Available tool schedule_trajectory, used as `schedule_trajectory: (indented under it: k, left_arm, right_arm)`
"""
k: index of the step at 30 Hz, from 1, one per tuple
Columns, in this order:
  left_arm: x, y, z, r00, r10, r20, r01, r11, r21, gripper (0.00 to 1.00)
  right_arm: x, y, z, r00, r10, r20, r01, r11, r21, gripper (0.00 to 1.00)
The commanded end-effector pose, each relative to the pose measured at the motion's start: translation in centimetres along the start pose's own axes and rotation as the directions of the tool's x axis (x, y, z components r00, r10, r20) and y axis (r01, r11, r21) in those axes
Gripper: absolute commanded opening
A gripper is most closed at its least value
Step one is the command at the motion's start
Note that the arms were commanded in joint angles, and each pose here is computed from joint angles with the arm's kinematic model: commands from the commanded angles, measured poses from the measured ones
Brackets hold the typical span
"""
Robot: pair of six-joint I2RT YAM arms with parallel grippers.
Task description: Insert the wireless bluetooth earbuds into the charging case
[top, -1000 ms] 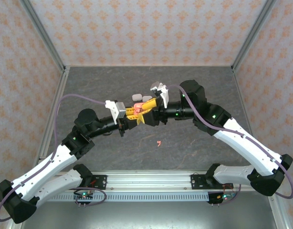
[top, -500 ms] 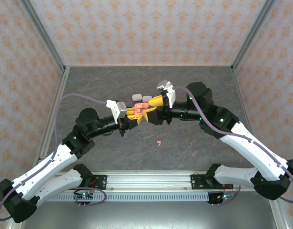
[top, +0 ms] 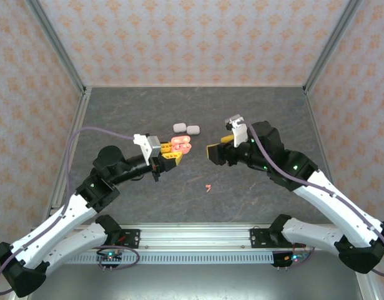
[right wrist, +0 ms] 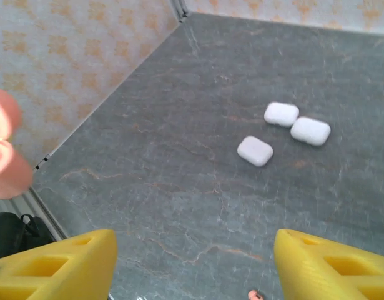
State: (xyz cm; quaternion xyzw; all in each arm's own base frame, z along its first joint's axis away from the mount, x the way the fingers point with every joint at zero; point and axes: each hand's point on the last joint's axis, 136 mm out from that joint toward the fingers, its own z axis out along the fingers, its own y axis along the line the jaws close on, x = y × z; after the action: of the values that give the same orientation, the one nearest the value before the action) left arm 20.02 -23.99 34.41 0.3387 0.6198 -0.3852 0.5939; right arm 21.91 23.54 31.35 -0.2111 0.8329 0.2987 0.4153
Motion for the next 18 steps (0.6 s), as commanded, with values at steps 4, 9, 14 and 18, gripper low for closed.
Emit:
schedule_trajectory:
  k: [4, 9, 14, 18]
  left_arm:
    - [0.1, 0.1, -0.5, 1.000, 0.000, 0.007, 0.001, 1.000, -0.023, 0.00]
    - [0.1, 0.0, -0.6, 1.000, -0.001, 0.006, 0.001, 1.000, -0.021, 0.00]
    - [0.4, 0.1, -0.6, 1.000, -0.004, 0.001, 0.004, 1.000, -0.027, 0.00]
    - [0.5, 0.2, -0.6, 1.000, -0.011, 0.005, 0.011, 0.999, -0.031, 0.00]
  right_arm:
    - [7.5, -5.2, 3.4, 0.963, 0.222, -0.155, -0.186, 0.958, 0.216, 0.71]
    - [12.4, -6.8, 5.9, 0.910, 0.330, -0.252, -0.252, 0.922, 0.295, 0.70]
    - [16.2, -7.9, 8.1, 0.849, 0.417, -0.325, -0.296, 0.884, 0.362, 0.65]
    - [18.7, -7.6, 10.2, 0.797, 0.465, -0.385, -0.331, 0.870, 0.365, 0.62]
